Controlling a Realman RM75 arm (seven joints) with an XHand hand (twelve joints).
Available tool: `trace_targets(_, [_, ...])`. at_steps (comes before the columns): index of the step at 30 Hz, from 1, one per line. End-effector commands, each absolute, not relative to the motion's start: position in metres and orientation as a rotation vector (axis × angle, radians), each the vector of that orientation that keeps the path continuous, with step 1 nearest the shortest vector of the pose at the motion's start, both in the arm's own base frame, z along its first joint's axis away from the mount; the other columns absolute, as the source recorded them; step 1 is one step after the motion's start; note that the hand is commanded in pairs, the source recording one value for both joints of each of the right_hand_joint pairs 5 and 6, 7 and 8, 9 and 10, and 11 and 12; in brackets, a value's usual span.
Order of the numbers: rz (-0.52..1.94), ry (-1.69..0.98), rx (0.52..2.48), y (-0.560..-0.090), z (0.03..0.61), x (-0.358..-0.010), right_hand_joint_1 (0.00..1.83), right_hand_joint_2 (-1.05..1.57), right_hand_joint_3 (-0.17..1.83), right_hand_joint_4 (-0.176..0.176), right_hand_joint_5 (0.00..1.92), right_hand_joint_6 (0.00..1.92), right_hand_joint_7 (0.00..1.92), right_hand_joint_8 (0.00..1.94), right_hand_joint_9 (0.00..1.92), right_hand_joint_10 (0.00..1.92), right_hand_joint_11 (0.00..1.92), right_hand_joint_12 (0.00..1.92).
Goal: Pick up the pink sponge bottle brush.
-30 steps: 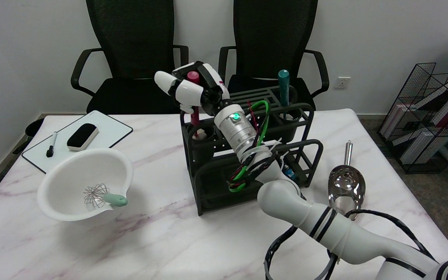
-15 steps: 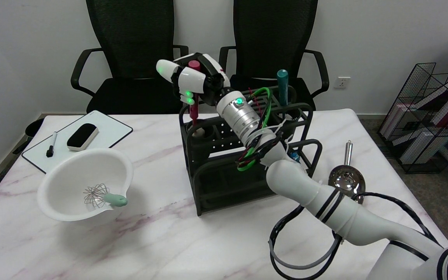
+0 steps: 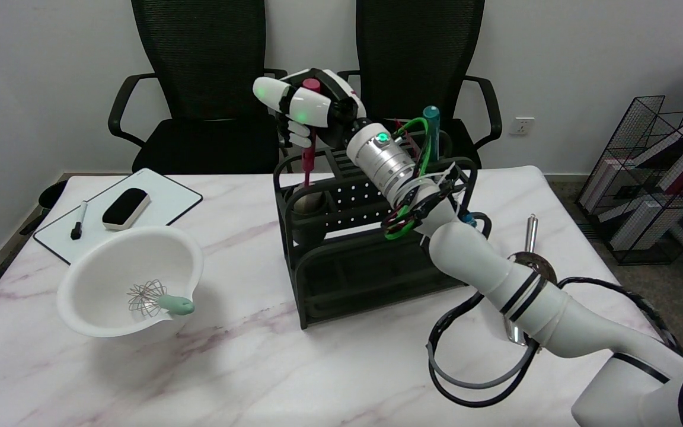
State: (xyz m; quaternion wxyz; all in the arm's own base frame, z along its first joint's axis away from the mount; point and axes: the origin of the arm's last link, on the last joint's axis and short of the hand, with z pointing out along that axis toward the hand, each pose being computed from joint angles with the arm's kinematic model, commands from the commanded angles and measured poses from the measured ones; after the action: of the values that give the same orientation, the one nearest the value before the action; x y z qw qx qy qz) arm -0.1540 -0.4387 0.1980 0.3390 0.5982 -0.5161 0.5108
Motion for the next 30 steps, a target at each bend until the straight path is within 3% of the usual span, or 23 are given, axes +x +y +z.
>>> trace_targets(1, [1.290, -1.357, 1.527, -0.437, 0.227, -0.156, 0.97, 1.57, 0.46, 0.000, 1.92, 1.92, 1.92, 1.92, 1.92, 1.92, 1.92, 1.92])
trace_targets(23, [1.469, -1.303, 1.761, -0.412, 0.216, -0.060, 0.97, 1.57, 0.44, 0.000, 1.92, 1.92, 1.92, 1.92, 1.92, 1.92, 1.92, 1.92])
trace_targets(30, [1.493, -1.421, 1.719, -0.410, 0.206, -0.068, 0.97, 1.57, 0.47, 0.000, 1.92, 1.92, 1.92, 1.92, 1.92, 1.92, 1.92, 1.92])
